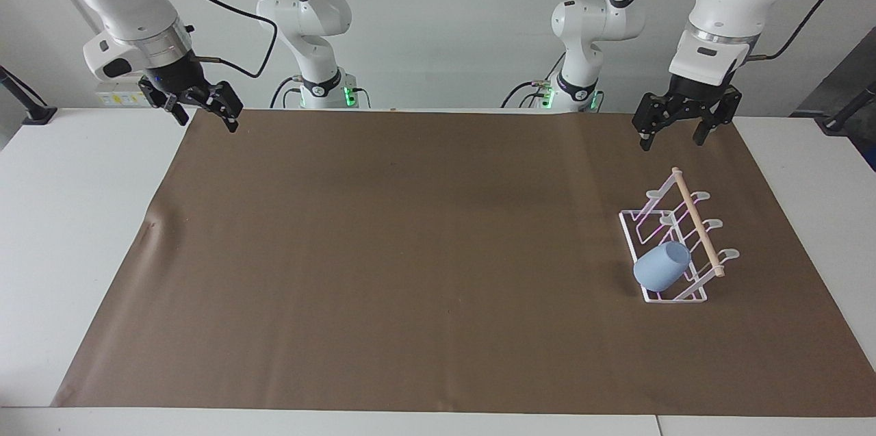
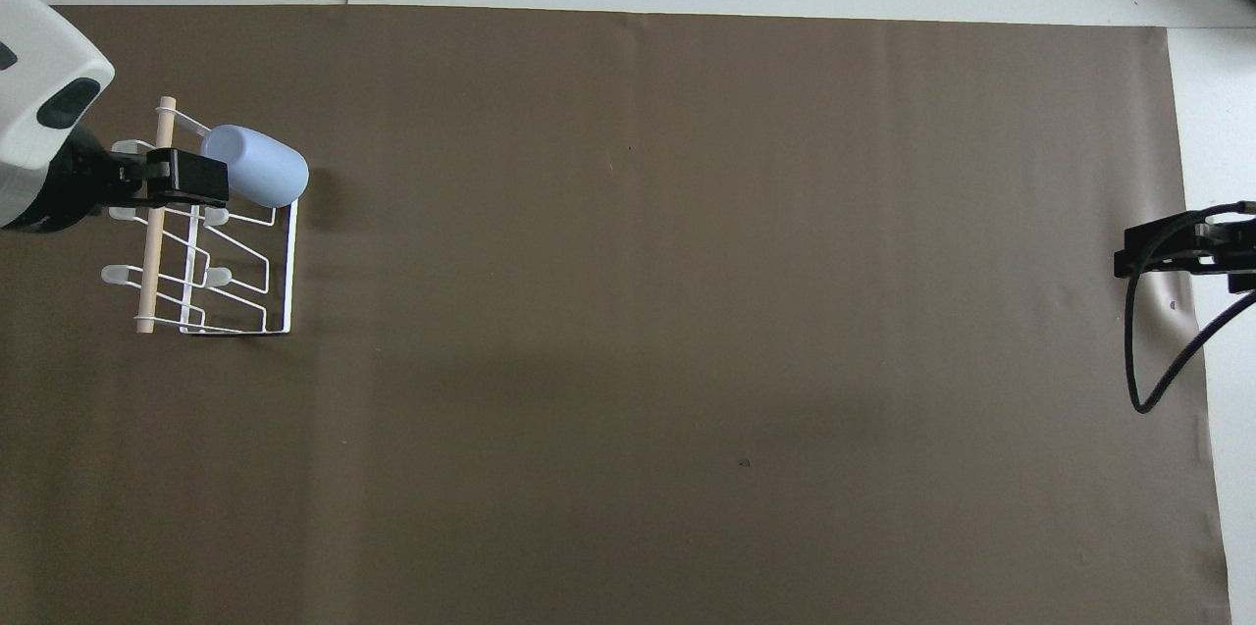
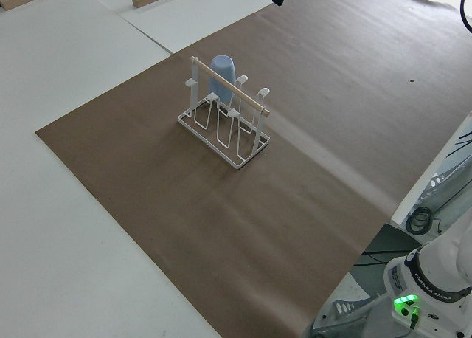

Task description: Hang cup on cup holder

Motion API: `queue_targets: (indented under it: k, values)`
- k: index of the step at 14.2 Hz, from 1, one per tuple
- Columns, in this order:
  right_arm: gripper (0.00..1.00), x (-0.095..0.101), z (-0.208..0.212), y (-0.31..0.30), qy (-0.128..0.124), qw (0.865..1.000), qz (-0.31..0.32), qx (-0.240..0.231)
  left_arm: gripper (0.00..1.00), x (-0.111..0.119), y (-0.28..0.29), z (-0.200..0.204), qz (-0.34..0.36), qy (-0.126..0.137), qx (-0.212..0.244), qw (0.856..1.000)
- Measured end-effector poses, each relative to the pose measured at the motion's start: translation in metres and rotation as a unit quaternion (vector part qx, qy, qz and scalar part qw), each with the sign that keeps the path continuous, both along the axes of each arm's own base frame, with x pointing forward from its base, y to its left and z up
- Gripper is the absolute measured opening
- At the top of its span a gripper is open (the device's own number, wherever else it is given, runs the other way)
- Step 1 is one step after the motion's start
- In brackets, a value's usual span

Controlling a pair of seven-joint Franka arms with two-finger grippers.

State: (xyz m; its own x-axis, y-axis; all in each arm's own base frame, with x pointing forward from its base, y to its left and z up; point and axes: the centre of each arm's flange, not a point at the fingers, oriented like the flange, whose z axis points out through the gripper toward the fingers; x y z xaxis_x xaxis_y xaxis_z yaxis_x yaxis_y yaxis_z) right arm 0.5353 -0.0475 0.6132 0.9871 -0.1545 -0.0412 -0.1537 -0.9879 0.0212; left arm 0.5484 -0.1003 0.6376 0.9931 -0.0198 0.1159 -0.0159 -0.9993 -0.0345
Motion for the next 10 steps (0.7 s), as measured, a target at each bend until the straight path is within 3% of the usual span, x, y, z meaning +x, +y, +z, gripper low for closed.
queue_targets:
  k: [4, 10]
  values:
    - [1.0, 0.0, 0.003, 0.002, -0.003, 1.0, 0.005, 0.001, 1.0, 0.0, 0.017, 0.011, -0.038, 0.006, -0.011, 0.999]
    - [1.0, 0.001, 0.018, 0.004, -0.017, 1.0, 0.006, 0.002, 1.0, -0.005, 0.054, 0.004, -0.066, 0.05, -0.007, 0.997]
